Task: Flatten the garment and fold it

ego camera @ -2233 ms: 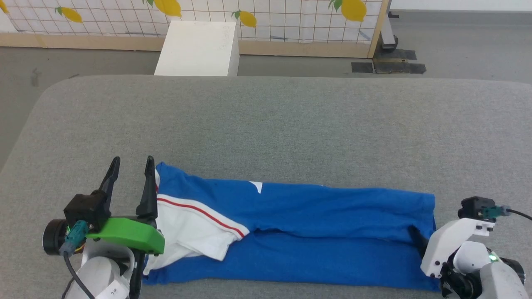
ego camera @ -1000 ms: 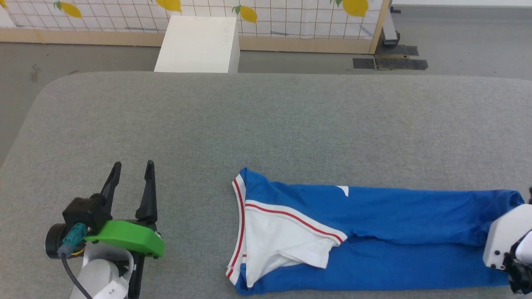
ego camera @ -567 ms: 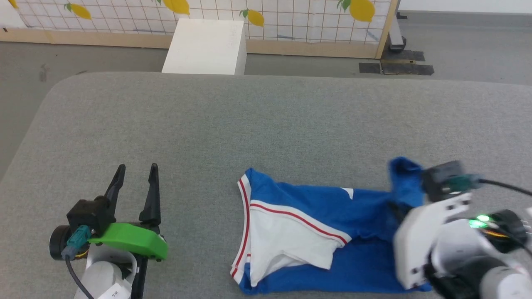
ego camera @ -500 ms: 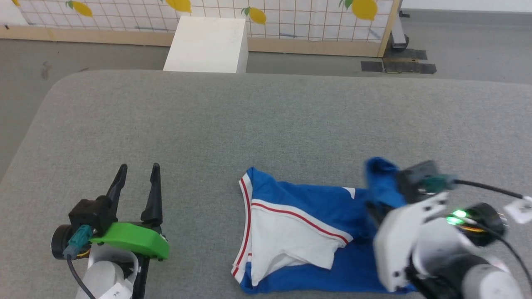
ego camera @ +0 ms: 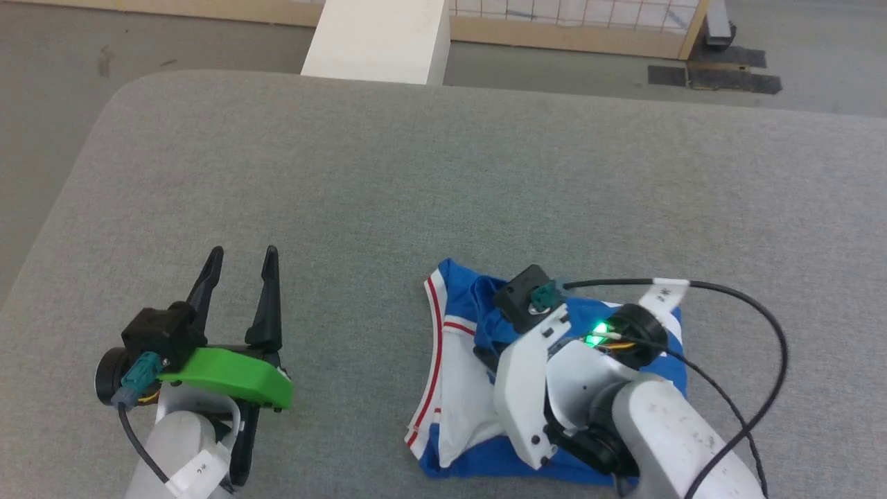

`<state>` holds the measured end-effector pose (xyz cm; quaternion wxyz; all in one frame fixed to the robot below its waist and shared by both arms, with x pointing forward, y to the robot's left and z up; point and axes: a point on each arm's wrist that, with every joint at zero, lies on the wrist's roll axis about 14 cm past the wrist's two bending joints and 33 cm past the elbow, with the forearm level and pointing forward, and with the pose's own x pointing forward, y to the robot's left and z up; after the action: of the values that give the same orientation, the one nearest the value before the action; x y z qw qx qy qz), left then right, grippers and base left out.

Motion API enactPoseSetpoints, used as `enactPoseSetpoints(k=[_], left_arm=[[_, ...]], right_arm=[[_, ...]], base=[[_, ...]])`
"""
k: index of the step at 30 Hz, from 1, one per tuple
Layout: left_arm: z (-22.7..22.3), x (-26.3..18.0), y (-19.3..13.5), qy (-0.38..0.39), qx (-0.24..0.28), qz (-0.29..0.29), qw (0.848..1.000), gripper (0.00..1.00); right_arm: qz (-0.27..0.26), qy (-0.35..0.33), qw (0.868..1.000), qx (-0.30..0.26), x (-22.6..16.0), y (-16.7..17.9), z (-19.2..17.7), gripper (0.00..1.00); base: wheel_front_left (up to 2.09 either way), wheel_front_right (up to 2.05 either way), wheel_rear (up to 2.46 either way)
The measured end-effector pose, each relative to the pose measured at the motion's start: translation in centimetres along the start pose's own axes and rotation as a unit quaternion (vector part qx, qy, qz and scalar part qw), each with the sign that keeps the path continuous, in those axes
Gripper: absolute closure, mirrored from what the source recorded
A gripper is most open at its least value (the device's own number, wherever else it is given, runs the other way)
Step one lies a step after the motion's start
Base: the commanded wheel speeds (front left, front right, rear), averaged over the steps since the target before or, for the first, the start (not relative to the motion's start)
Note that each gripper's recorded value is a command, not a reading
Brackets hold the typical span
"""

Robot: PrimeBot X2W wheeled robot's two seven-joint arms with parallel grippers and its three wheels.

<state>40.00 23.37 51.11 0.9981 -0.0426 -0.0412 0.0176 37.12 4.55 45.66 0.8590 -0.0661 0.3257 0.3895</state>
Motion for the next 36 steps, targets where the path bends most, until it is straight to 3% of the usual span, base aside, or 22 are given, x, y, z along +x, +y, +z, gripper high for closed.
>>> enactPoseSetpoints(k=[2,3,4,5,10,13,15,18,22,26,28,31,36], left_arm=[[-0.1,0.0,0.3,0.002,0.001,0.004,1.000,0.00],[-0.2,0.0,0.4,0.004,0.002,0.006,1.000,0.00],[-0.4,0.0,0.5,0.005,0.004,0.008,1.000,0.00],[-0.4,-0.1,0.6,0.007,0.005,0.010,1.000,0.00],[-0.3,-0.1,0.6,0.005,0.004,0.009,1.000,0.00],[0.0,-0.1,0.4,0.000,0.002,0.007,1.000,0.00],[0.3,-0.1,0.1,-0.004,0.000,0.005,1.000,0.00],[0.6,0.0,-0.2,-0.010,-0.003,0.000,1.000,0.00],[0.8,0.0,-0.6,-0.013,-0.004,-0.005,1.000,0.00],[1.0,0.2,-1.4,-0.017,-0.005,-0.015,1.000,0.00],[1.1,0.4,-1.5,-0.019,-0.006,-0.017,1.000,0.00],[1.2,0.4,-1.8,-0.021,-0.007,-0.021,1.000,0.00],[1.1,0.3,-2.0,-0.019,-0.008,-0.023,1.000,0.00]], right_arm=[[0.012,0.016,1.000,0.002,1.0,0.3,-0.9,1.00],[0.017,0.024,1.000,0.004,1.5,0.4,-1.3,0.95],[0.024,0.036,0.999,0.008,2.0,0.5,-1.9,0.59],[0.031,0.046,0.998,0.011,2.2,0.8,-2.4,0.00],[0.045,0.036,0.998,0.026,2.6,1.3,-2.5,0.00],[0.044,-0.048,0.997,0.041,1.7,1.0,0.7,0.00],[0.041,-0.135,0.988,0.061,0.4,0.4,3.9,0.00],[0.018,-0.266,0.961,0.072,-2.8,-1.0,8.1,0.00],[-0.057,-0.392,0.915,0.080,-7.7,-4.7,9.9,0.00],[-0.169,-0.451,0.872,0.092,-12.6,-9.9,7.6,0.00],[-0.212,-0.452,0.860,0.108,-14.1,-11.9,5.6,0.00],[-0.251,-0.427,0.858,0.138,-14.8,-13.8,2.2,0.00],[-0.266,-0.350,0.873,0.210,-13.2,-15.0,-3.1,0.00]], base=[[0.00,0.00,0.00],[0.00,0.00,0.00],[0.00,0.00,0.00],[0.00,0.00,0.00],[0.00,0.00,0.00],[0.00,0.00,0.00],[0.00,0.00,0.00],[0.00,0.00,0.00],[0.00,0.00,0.00],[0.00,0.00,0.00],[0.00,0.00,0.00],[0.00,0.00,0.00],[0.00,0.00,0.00]])
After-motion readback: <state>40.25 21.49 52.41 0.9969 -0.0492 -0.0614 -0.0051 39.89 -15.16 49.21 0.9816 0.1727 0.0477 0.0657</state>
